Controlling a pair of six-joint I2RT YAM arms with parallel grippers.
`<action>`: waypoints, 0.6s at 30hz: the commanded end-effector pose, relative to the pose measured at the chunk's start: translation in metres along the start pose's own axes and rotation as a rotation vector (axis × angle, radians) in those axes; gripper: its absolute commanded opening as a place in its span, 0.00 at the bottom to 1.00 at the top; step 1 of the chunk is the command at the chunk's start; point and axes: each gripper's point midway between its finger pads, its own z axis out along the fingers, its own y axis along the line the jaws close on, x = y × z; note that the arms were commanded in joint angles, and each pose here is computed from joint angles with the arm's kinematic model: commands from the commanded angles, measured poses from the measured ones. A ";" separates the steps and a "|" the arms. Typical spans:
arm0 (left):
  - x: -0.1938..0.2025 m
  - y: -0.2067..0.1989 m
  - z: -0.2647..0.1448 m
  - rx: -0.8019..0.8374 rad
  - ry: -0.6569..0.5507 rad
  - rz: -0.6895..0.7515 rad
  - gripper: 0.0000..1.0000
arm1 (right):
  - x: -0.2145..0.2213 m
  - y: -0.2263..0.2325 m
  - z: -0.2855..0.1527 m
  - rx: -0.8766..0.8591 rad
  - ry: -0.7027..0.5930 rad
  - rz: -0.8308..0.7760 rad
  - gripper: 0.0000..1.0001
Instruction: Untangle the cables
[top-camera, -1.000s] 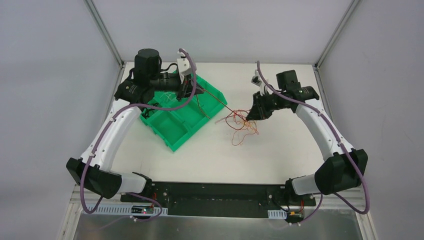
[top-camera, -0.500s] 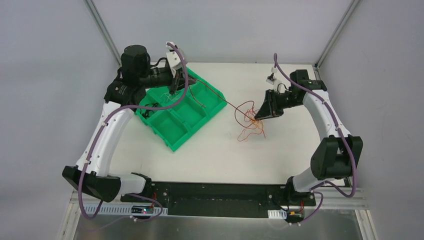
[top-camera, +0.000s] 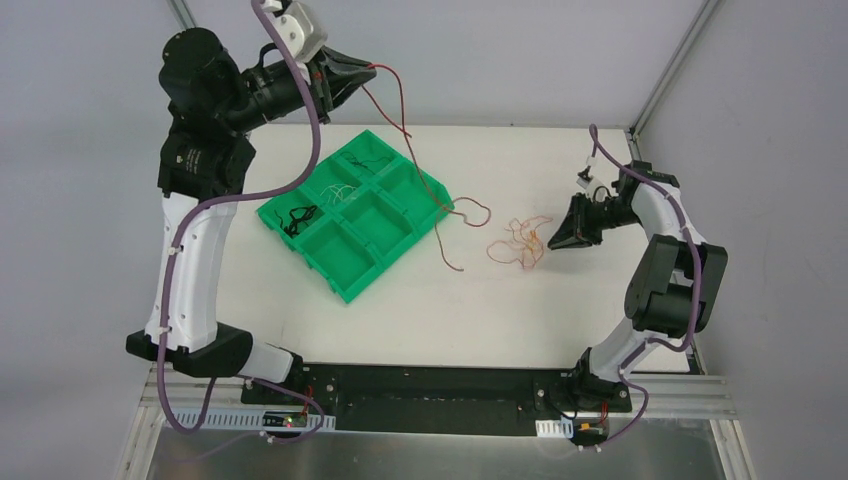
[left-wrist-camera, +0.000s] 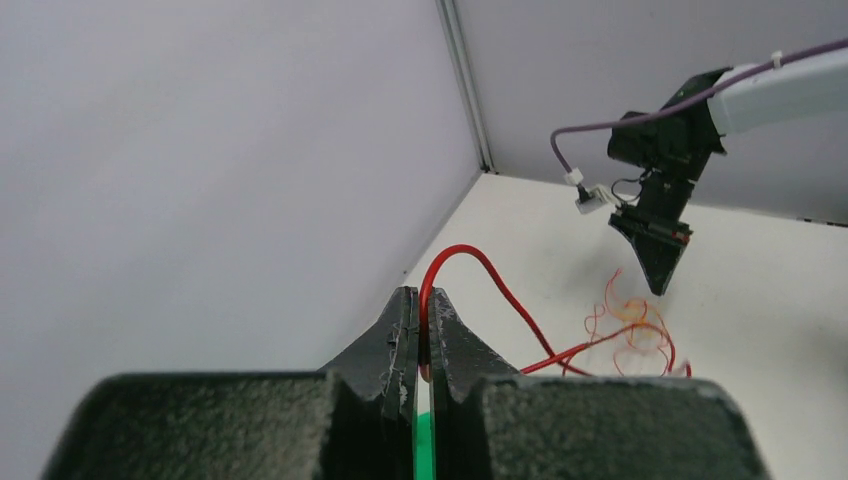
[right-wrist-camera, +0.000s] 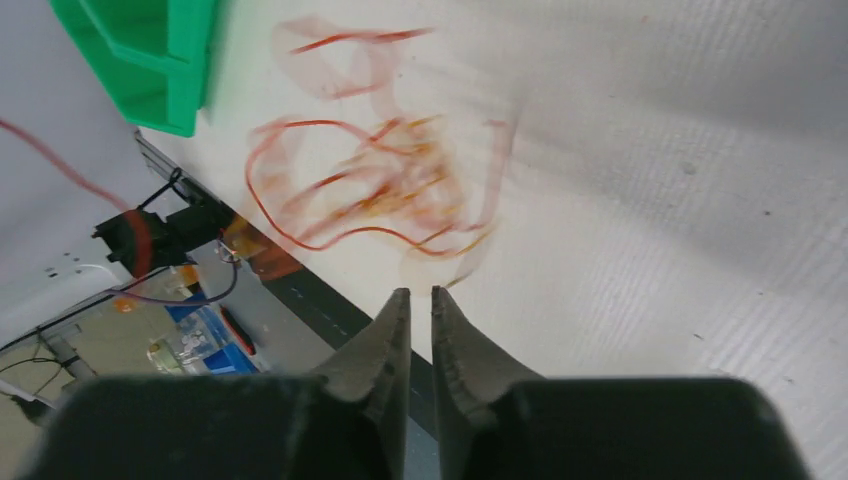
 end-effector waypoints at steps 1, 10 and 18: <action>-0.031 0.014 0.004 -0.047 -0.072 -0.028 0.00 | 0.005 -0.029 0.003 0.095 0.018 -0.028 0.08; -0.041 0.025 0.007 -0.083 -0.094 -0.006 0.00 | 0.002 -0.056 -0.002 0.246 0.035 -0.157 0.18; 0.006 0.050 0.012 -0.193 0.015 0.021 0.00 | -0.007 -0.023 -0.015 0.183 -0.025 -0.191 0.72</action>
